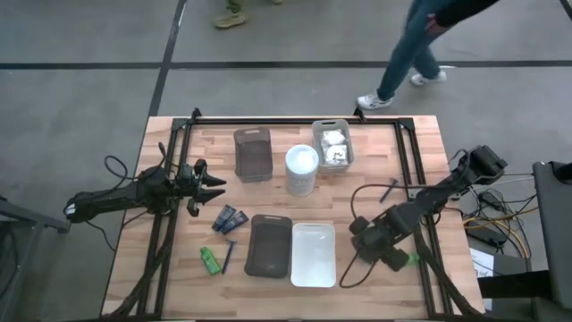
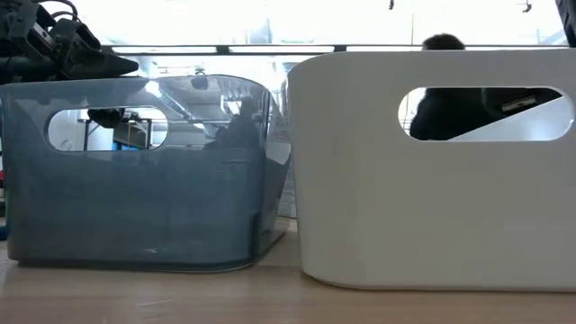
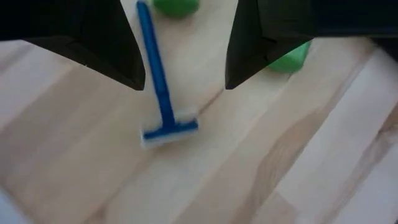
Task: Pick & Place Travel size toiletries
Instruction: Put the blue razor into the white bin
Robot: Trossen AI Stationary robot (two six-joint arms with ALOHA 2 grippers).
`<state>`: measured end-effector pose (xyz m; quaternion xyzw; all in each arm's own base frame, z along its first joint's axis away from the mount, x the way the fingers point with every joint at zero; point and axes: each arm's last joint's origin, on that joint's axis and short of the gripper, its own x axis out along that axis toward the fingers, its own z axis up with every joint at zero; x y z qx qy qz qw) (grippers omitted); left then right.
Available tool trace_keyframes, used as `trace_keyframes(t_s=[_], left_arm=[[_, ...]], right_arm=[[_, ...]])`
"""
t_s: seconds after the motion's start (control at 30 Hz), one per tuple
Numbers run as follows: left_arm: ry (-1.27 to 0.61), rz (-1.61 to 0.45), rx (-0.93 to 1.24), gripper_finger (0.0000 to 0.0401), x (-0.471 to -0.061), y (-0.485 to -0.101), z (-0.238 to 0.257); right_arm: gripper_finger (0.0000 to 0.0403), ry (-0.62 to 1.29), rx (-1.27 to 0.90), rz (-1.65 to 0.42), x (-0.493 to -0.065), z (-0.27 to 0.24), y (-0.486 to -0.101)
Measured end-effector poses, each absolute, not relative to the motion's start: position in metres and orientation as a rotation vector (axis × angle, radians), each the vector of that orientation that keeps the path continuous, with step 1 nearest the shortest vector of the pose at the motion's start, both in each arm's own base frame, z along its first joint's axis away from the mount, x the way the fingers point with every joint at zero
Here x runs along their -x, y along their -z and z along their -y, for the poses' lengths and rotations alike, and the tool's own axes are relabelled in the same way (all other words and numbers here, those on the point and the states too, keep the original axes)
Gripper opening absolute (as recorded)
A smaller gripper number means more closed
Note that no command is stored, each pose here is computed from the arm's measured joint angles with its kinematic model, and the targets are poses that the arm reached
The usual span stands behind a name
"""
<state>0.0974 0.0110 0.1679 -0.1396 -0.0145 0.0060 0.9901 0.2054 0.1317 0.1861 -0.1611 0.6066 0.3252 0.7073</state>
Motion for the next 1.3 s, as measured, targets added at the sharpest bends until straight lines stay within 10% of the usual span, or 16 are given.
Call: trace_keyframes(t_s=[1.3], left_arm=[[-0.012, 0.029, 0.28, 0.0151, -0.097, -0.168, -0.011]], right_arm=[[0.0035, -0.748, 0.589, -1.319, -0.212, -0.149, -0.144]])
